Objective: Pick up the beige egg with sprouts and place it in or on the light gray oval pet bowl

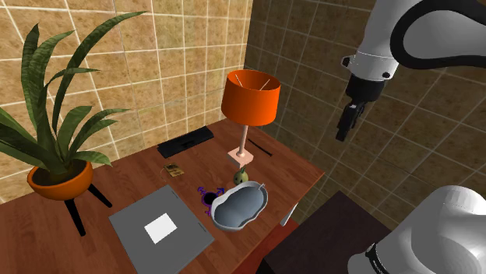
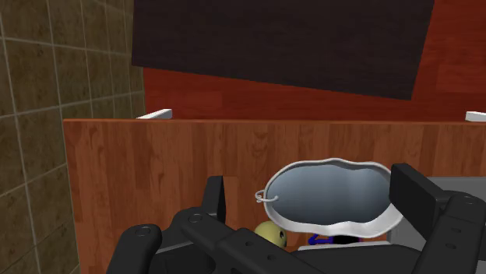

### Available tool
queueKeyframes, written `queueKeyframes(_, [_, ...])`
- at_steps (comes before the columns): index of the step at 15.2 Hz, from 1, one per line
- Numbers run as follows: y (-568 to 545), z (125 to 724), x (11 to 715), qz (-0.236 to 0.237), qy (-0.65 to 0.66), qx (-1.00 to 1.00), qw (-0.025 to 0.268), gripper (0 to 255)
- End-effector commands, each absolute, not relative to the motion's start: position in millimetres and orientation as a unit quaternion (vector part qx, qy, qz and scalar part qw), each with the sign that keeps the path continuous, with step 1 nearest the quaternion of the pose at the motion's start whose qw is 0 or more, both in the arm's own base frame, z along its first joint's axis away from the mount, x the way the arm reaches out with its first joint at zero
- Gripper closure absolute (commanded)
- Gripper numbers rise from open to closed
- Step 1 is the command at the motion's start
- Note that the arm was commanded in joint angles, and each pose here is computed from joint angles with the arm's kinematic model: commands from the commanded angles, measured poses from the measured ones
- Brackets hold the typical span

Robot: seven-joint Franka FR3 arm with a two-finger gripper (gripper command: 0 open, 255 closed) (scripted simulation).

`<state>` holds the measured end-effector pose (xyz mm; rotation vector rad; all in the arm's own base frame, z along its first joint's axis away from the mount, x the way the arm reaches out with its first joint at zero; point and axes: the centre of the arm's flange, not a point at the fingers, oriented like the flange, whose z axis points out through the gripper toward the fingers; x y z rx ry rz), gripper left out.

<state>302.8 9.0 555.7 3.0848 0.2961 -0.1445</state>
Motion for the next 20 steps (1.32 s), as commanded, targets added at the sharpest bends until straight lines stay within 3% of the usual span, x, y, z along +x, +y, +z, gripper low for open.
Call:
queueKeyframes(1, [9,556,303,-0.047,0.095,0.994,0.02,0])
queueKeyframes(20, [42,365,462,-0.048,0.012,0.999,0.007,0])
